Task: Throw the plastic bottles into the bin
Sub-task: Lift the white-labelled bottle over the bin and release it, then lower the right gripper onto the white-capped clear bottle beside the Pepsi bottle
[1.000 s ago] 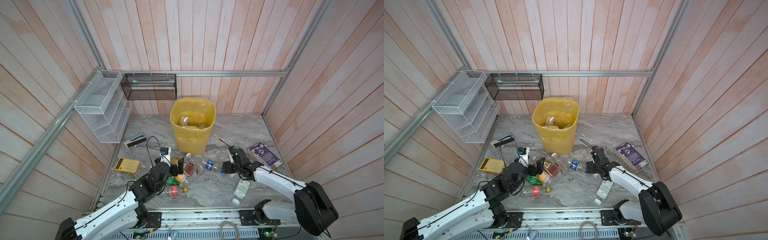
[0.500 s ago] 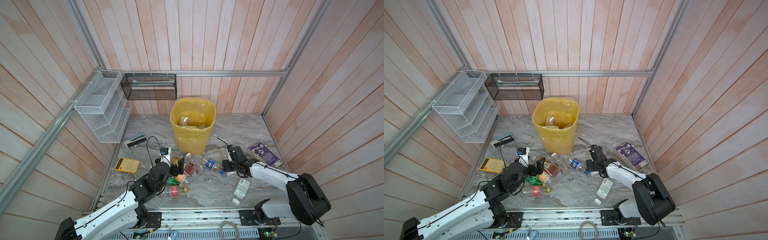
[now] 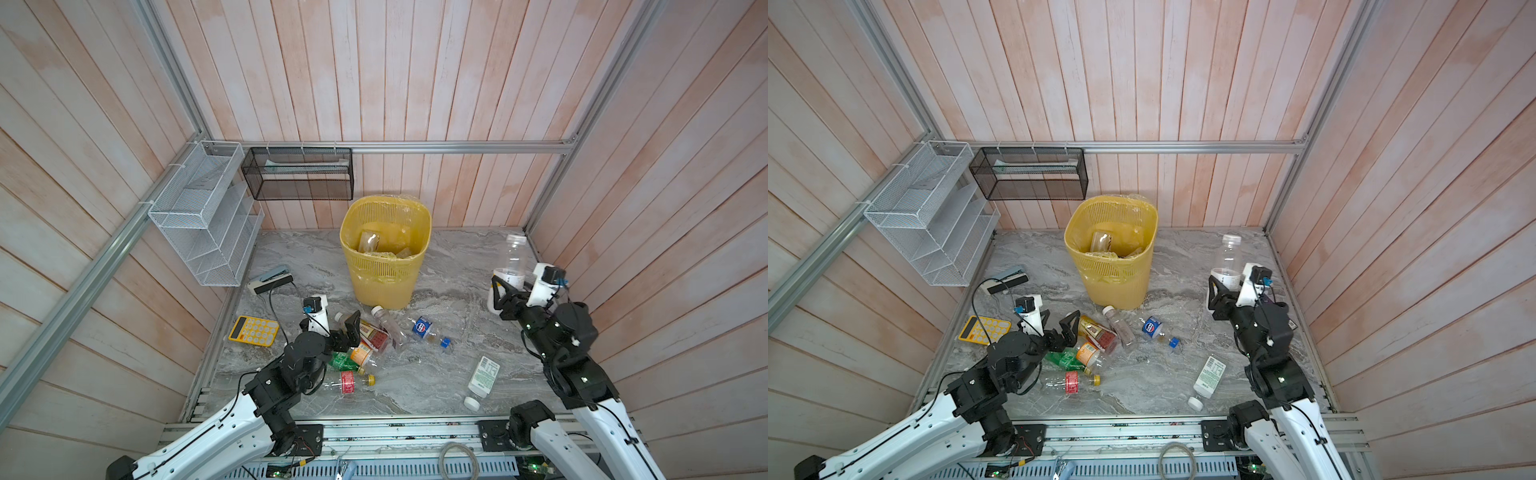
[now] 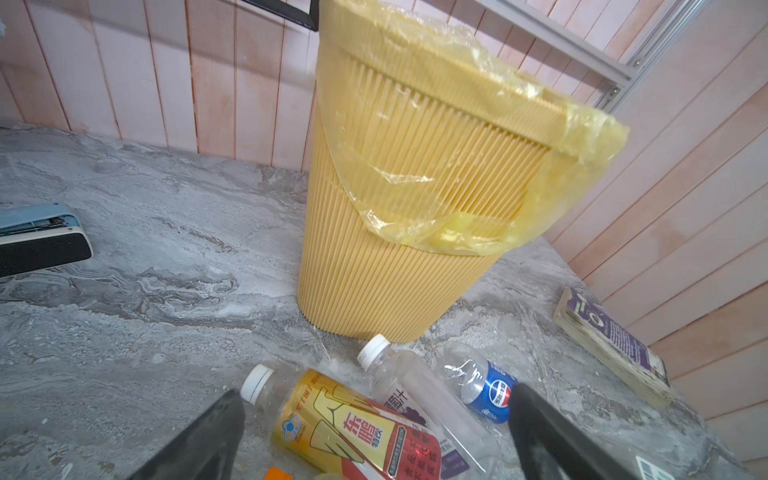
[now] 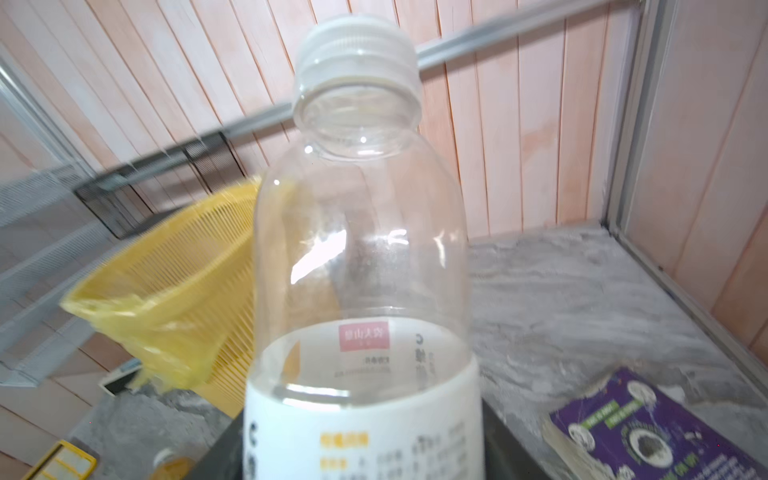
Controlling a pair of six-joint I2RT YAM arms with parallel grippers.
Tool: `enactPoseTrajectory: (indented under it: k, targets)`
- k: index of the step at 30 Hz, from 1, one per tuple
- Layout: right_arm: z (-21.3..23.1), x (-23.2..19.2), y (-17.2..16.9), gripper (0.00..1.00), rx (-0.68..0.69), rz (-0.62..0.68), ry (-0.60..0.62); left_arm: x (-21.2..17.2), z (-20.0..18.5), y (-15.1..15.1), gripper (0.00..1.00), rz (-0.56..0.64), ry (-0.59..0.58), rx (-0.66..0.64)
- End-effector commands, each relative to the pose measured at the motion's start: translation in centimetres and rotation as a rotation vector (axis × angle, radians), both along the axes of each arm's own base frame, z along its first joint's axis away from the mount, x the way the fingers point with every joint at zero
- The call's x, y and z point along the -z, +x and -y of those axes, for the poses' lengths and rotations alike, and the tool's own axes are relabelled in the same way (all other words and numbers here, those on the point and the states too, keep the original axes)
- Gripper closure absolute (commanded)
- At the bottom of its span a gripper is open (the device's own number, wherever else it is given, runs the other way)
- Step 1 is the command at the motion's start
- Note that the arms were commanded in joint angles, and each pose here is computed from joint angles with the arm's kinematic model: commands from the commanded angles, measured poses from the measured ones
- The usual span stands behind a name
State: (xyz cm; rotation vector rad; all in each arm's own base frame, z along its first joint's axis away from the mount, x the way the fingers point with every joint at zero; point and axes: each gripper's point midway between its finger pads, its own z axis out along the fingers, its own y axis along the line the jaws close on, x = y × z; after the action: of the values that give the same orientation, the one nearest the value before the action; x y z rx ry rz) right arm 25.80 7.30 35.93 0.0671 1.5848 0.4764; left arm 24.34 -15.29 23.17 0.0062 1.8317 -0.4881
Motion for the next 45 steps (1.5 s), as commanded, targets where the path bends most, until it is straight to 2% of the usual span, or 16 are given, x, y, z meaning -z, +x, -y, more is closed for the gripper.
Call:
enactPoseTrajectory:
  k: [1, 5, 7, 8, 10, 11, 14, 20, 24, 31, 38, 40, 45]
  targets:
    - [-1.6, -3.9, -0.1, 0.38, -0.091, 0.082, 0.06, 0.8, -0.4, 0.2, 0.0, -0.008, 0.033, -0.023]
    - [-7.0, -6.8, 3.4, 0.41, -0.327, 0.101, 0.131, 1.1, 0.5, 0.5, 0.0, -0.039, 0.049, 0.001]
    - [-12.7, -7.9, 5.4, 0.38, -0.433, 0.09, 0.088, 1.5, 1.0, 0.6, 0.0, -0.058, 0.047, 0.013]
    - [-15.4, -8.4, 6.2, 0.34, -0.444, 0.086, 0.024, 1.7, 1.2, 0.7, 0.0, -0.068, 0.047, 0.018]
    - [-20.2, -8.3, 8.8, 0.18, -0.489, 0.008, -0.073, 2.0, 1.4, 0.7, 0.0, -0.081, 0.038, 0.024]
    - [-21.0, -7.8, 10.0, 0.01, -0.489, -0.03, -0.089, 1.9, 1.4, 0.7, 0.0, -0.085, 0.033, 0.021]
    - [-20.1, -8.3, 11.5, 0.0, -0.402, -0.013, -0.085, 2.0, 1.2, 0.4, 0.0, -0.095, 0.02, 0.018]
    - [-17.9, -8.6, 10.2, 0.0, -0.342, 0.004, -0.095, 2.2, 0.2, -0.1, 0.0, -0.082, 0.012, 0.0]
    - [-16.6, -7.1, 9.8, 0.01, -0.29, -0.034, -0.12, 2.4, 0.2, -0.1, 0.0, -0.083, 0.023, 0.001]
    - [-15.5, -4.4, 8.6, 0.01, -0.281, -0.087, -0.134, 2.4, 0.4, -0.1, 0.0, -0.085, 0.021, 0.009]
    - [-14.2, 4.6, 6.1, 0.08, -0.299, -0.243, -0.173, 2.9, -0.9, -0.2, 0.0, -0.097, 0.028, -0.045]
    - [-14.3, 8.5, 4.9, 0.11, -0.325, -0.32, -0.168, 3.0, -1.4, -0.2, 0.0, -0.1, 0.022, -0.067]
    - [-16.7, 15.8, 1.6, 0.2, -0.371, -0.467, -0.167, 3.6, -1.9, -0.1, 0.0, -0.128, 0.031, -0.104]
